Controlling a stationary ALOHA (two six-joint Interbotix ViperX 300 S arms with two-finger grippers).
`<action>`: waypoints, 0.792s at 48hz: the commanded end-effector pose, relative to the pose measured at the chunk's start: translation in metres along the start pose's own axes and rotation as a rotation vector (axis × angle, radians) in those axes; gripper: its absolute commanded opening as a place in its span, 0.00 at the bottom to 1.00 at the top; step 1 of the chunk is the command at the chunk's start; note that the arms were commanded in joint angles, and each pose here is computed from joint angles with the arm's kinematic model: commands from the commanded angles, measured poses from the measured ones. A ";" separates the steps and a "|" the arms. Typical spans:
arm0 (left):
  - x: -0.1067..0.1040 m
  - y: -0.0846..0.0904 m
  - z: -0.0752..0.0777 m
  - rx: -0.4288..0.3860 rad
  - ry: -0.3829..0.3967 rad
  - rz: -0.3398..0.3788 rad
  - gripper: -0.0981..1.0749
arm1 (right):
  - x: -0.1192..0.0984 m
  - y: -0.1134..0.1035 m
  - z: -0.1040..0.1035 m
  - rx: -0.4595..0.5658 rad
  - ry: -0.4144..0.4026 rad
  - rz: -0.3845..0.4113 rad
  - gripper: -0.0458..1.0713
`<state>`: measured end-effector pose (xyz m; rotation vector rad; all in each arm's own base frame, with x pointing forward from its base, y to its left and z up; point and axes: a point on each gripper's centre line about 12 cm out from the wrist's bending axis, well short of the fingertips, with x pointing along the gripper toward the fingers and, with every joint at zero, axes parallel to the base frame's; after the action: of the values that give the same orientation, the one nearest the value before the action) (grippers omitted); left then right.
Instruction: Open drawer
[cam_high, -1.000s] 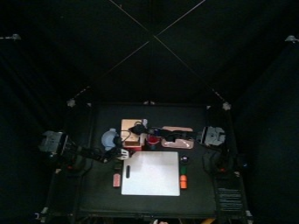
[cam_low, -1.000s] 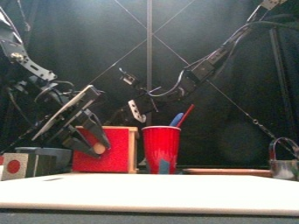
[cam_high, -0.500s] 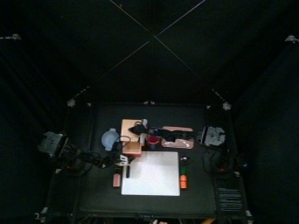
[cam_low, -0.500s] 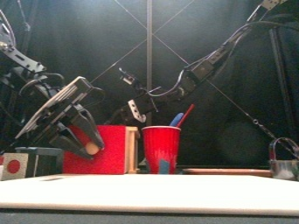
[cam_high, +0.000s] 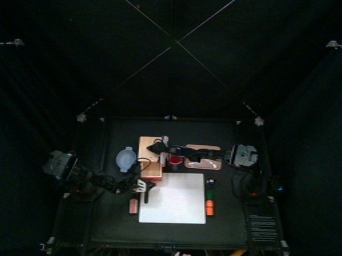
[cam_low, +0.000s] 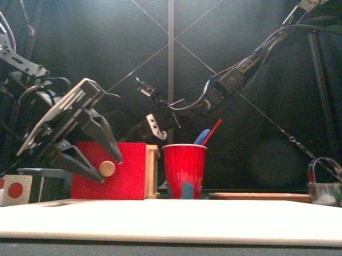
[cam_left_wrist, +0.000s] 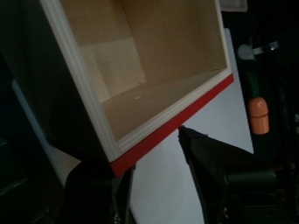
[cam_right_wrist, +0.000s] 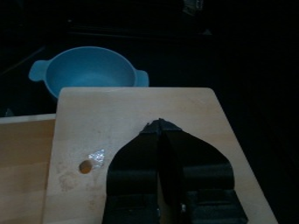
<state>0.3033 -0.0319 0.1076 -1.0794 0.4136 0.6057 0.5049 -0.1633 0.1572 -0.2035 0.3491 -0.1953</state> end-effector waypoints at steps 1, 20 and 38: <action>-0.004 -0.012 0.005 -0.011 -0.011 -0.042 0.77 | -0.005 -0.004 0.018 -0.001 -0.036 -0.010 0.09; -0.019 -0.006 0.009 -0.016 0.001 -0.056 0.77 | -0.005 -0.002 0.022 -0.005 -0.044 -0.006 0.09; -0.026 -0.004 0.001 0.009 0.082 -0.055 0.77 | -0.005 -0.001 0.023 -0.004 -0.048 -0.006 0.09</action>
<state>0.2843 -0.0350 0.1188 -1.1035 0.4561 0.5474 0.5062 -0.1613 0.1581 -0.2048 0.3471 -0.1913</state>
